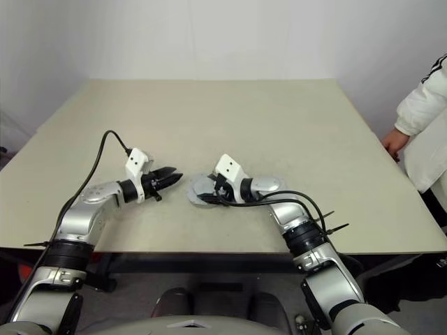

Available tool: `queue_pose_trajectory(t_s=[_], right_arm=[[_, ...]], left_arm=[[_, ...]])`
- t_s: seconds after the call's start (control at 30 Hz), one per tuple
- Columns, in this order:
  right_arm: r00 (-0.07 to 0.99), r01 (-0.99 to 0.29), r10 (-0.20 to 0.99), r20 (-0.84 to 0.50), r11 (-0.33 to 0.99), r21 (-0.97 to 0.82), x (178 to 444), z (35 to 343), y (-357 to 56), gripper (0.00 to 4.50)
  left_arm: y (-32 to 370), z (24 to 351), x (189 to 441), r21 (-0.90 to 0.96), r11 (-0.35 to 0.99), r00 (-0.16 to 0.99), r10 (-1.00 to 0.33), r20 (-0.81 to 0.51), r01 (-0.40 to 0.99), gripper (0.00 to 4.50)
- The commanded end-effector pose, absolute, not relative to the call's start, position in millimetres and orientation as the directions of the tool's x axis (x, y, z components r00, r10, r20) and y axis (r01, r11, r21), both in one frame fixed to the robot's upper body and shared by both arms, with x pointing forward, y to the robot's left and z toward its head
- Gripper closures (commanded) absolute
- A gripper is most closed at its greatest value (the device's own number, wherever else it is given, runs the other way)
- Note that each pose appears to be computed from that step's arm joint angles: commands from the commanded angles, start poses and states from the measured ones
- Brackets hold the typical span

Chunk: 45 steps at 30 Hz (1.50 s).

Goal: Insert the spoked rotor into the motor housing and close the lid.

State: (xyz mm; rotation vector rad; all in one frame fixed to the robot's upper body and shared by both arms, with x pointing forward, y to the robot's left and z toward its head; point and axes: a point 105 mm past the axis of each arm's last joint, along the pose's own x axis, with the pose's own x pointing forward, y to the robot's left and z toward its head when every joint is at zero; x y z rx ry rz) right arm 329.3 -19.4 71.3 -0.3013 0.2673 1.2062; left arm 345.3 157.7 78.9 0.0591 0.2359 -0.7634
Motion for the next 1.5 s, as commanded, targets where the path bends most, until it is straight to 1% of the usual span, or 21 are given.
queue_pose_trajectory(t_s=[0.03, 0.73, 1.0, 1.23, 1.37, 1.43, 1.5], right_arm=[[0.331, -0.943, 0.864, -0.380, 0.317, -0.101, 330.7, 69.8, -19.6, 1.56], [0.351, -0.935, 0.854, -0.385, 0.344, -0.089, 337.1, 70.7, -22.5, 1.56], [0.329, -0.942, 0.847, -0.418, 0.325, -0.084, 331.1, 60.8, -25.8, 1.56], [0.352, -0.927, 0.805, -0.478, 0.371, -0.056, 334.6, 43.9, -30.6, 1.56], [0.356, -0.925, 0.797, -0.488, 0.373, -0.066, 335.6, 41.8, -33.2, 1.56], [0.357, -0.925, 0.797, -0.488, 0.373, -0.068, 335.8, 42.0, -33.4, 1.56], [0.359, -0.925, 0.795, -0.489, 0.374, -0.070, 336.0, 41.9, -33.7, 1.56]], left_arm=[[156.0, 92.0, 346.2, -0.005, 0.717, 0.703, -0.684, -0.194, 0.697, 2.84], [153.9, 90.3, 343.7, -0.014, 0.716, 0.701, -0.687, -0.193, 0.698, 2.84], [154.8, 90.7, 345.3, -0.012, 0.719, 0.704, -0.684, -0.192, 0.695, 2.84], [150.5, 91.1, 343.3, -0.024, 0.712, 0.696, -0.693, -0.187, 0.702, 2.84], [142.2, 92.8, 339.0, -0.078, 0.700, 0.682, -0.711, -0.172, 0.710, 2.84], [138.9, 96.8, 337.0, -0.111, 0.692, 0.678, -0.721, -0.142, 0.713, 3.23], [138.4, 101.6, 336.4, -0.133, 0.690, 0.681, -0.724, -0.112, 0.711, 3.80]])
